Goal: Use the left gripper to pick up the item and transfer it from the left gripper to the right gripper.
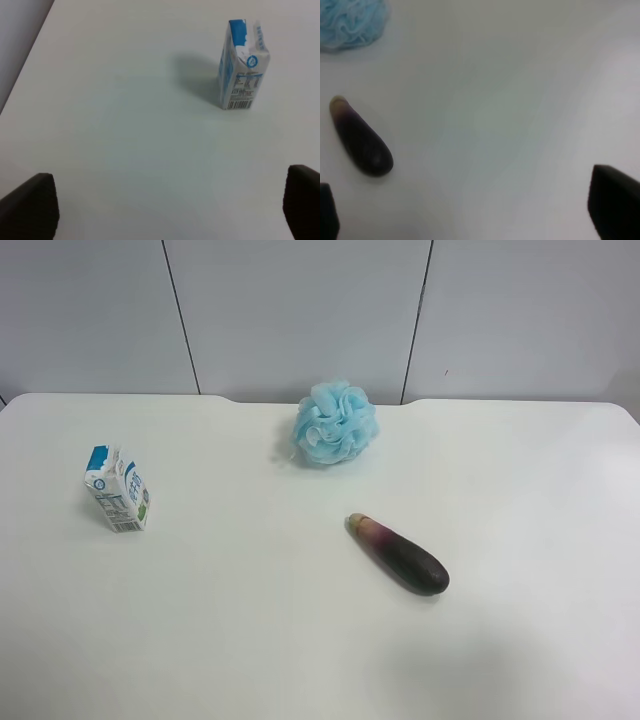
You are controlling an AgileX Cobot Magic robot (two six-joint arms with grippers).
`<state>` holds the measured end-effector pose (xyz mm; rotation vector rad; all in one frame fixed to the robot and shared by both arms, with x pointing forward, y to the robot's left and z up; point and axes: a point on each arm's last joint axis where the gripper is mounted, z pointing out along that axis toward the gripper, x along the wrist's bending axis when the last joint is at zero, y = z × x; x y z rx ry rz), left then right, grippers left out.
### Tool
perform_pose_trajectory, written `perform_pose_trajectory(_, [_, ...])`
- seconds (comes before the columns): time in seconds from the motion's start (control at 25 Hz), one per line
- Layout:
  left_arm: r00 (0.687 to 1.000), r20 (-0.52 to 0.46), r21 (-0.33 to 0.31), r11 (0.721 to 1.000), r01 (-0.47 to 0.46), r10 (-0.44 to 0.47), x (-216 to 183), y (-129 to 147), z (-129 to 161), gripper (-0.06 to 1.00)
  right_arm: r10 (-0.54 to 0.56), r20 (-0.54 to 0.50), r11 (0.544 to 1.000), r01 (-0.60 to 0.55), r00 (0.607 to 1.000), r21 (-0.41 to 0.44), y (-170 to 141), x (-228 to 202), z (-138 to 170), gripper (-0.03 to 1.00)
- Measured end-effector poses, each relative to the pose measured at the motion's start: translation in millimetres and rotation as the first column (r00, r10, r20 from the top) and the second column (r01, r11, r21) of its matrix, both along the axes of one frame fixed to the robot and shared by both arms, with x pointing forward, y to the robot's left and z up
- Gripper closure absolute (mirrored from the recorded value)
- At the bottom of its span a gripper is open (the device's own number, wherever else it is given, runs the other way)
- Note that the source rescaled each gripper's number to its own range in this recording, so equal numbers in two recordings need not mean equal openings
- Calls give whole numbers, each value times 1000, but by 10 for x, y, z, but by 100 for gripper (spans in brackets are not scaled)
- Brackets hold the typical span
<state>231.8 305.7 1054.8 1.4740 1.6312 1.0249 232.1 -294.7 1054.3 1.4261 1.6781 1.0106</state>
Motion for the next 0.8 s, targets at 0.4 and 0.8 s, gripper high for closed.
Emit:
perform_pose_trajectory(0.4, [1000,0,1,1000,0,0,0,0,0,11,0,0,1000,0,1000,0,0,0,0,-3])
perform_pose_trajectory(0.8, [1000,0,1,1000,0,0,0,0,0,11,0,0,1000,0,1000,0,0,0,0,-3])
